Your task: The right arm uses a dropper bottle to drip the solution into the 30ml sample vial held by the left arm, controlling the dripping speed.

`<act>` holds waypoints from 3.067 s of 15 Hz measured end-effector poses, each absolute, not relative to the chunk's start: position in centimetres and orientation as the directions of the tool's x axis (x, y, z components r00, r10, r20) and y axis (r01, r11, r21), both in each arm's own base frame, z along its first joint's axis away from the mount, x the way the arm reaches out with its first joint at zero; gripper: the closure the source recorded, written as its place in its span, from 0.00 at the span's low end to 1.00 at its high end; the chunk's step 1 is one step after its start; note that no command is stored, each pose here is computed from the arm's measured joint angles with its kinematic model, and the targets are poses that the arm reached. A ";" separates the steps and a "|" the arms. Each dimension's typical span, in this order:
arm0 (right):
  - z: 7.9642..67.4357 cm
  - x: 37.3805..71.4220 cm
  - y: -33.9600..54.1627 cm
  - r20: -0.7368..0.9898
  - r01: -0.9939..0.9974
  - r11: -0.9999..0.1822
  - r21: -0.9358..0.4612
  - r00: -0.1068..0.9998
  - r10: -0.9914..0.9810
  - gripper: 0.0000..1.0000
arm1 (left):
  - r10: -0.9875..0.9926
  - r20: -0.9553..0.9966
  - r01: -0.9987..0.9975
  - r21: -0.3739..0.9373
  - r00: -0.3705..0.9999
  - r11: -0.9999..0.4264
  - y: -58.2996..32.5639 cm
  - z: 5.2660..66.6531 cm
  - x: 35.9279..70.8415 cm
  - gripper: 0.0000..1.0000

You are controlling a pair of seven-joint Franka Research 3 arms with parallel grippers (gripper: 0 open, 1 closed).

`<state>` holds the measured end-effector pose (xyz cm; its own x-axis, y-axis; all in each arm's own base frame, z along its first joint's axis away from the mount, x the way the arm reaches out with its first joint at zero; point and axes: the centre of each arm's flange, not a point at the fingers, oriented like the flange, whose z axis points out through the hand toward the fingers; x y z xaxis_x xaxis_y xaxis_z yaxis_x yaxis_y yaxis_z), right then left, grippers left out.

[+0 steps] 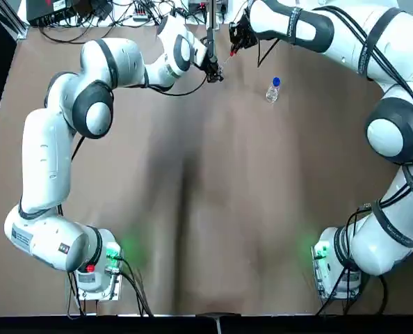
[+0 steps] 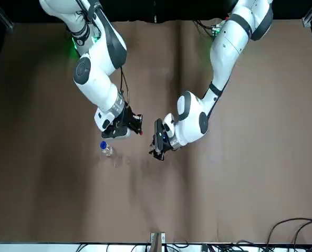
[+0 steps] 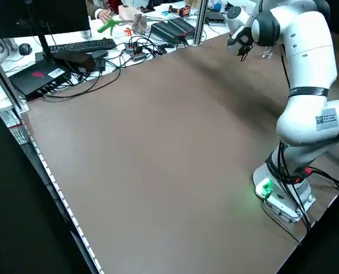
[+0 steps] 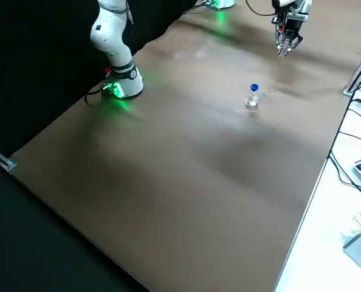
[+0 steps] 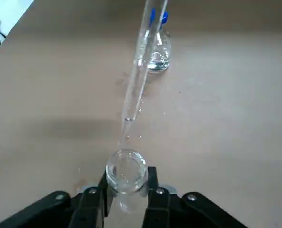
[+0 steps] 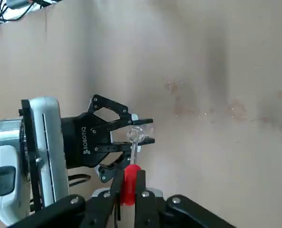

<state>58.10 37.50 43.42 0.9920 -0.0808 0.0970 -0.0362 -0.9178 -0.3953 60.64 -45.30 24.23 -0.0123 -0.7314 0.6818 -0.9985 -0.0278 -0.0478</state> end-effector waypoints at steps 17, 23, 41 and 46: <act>42.1 57.8 38.8 0.098 -0.025 -0.918 -0.395 0.993 -0.070 0.87 | -0.729 0.684 -0.999 -0.036 0.002 -0.037 -45.5 24.3 60.5 0.69; 42.1 57.9 38.6 0.100 -0.028 -0.919 -0.394 0.992 -0.073 0.89 | -0.729 0.684 -0.999 -0.036 0.002 -0.037 -45.5 24.3 60.5 0.69; 42.0 58.5 37.7 0.101 -0.043 -0.920 -0.389 0.991 -0.089 0.96 | -0.729 0.685 -0.999 -0.036 0.001 -0.035 -45.6 24.3 60.4 0.69; 42.7 58.8 37.1 0.083 -0.071 -0.918 -0.389 0.990 -0.112 0.96 | -0.728 0.685 -0.999 -0.037 0.001 -0.035 -45.6 24.4 60.5 0.69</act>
<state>58.79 37.15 42.69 0.9902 -0.1122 0.0834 -0.0713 -0.9184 -0.3892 60.46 -45.60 24.36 0.0007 -0.7282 0.6854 -0.9987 -0.0355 -0.0366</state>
